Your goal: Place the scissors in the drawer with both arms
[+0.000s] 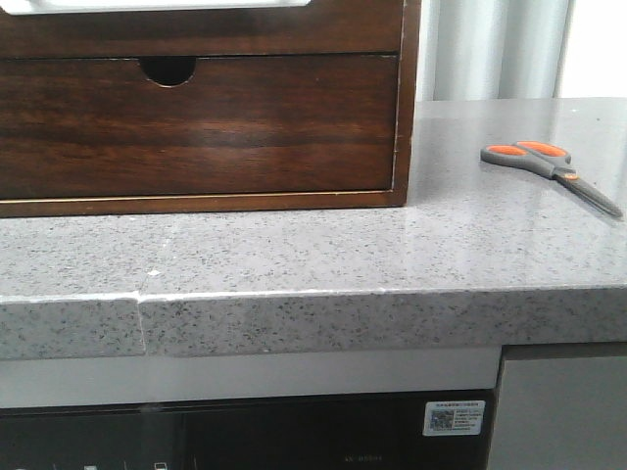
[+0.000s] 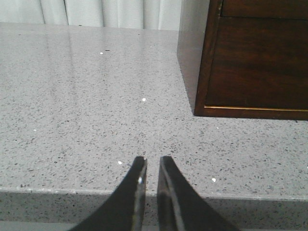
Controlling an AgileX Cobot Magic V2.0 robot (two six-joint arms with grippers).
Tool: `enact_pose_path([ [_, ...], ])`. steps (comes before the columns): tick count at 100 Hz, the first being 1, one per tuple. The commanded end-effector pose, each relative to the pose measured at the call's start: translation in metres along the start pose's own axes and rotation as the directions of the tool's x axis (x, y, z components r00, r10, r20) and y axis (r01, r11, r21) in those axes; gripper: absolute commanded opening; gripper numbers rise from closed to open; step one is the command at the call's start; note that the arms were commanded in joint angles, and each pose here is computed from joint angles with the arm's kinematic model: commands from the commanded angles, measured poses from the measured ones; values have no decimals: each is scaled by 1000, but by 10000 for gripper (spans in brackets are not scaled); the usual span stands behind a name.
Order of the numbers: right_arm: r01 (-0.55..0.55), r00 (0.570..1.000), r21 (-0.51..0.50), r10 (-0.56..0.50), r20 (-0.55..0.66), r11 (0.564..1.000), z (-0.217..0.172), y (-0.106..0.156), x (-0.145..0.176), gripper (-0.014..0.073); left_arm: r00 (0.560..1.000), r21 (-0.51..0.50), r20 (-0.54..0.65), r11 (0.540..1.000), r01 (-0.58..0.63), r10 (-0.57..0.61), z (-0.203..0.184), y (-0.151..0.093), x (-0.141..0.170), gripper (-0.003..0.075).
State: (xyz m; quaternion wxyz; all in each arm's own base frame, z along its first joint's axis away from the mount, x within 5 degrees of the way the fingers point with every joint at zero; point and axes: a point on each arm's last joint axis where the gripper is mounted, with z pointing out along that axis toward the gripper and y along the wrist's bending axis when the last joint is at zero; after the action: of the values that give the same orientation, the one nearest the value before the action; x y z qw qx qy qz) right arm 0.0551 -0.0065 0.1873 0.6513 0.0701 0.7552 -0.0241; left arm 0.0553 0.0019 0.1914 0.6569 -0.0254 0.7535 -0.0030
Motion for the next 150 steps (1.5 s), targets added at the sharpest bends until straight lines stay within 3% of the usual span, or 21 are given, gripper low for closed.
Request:
enact_pose_path([
  [1, 5, 997, 7, -6, 80, 1000, -1, -1, -3, -71, 995, 11, 99, 1000, 0, -1, -2, -1, -4, 4],
  [22, -37, 994, -10, 38, 103, 999, -3, 1, -10, 21, 977, 48, 173, 992, 115, -122, -5, -2, -18, 3],
  [42, -25, 995, -79, 33, 97, 997, -10, 6, -35, 29, 981, 55, 154, 993, 108, -115, -17, -5, -51, 3],
  [52, -21, 997, -109, 28, 65, 994, -12, 9, -50, 17, 980, 53, 183, 996, 73, -81, -22, -5, -74, 3],
  [67, -36, 999, -131, 34, -14, 991, -11, 13, -77, -102, 955, 60, 285, 996, 73, -87, -27, -6, -106, 3],
  [75, -43, 998, -134, 38, -43, 990, -8, 15, -91, -107, 942, 41, 332, 999, 27, -39, -30, -6, -116, 3],
  [90, -43, 998, -135, 36, -58, 990, -2, 17, -113, -106, 929, -9, 362, 997, -82, 79, -28, -5, -122, 4],
  [112, -46, 997, -127, 39, -61, 991, 9, 17, -117, -106, 934, 3, 353, 998, -60, 55, -20, -6, -123, 11],
  [122, -46, 997, -127, 38, -68, 991, 10, 17, -116, -106, 931, 9, 363, 999, -48, 41, -16, -6, -126, 80],
  [138, -46, 996, -126, 37, -76, 991, 10, 17, -115, -106, 930, 9, 365, 999, -51, 44, -7, -6, -128, 303],
  [150, -46, 996, -126, 37, -76, 991, 10, 17, -115, -106, 921, -18, 361, 988, -151, 147, 2, -7, -130, 434],
])
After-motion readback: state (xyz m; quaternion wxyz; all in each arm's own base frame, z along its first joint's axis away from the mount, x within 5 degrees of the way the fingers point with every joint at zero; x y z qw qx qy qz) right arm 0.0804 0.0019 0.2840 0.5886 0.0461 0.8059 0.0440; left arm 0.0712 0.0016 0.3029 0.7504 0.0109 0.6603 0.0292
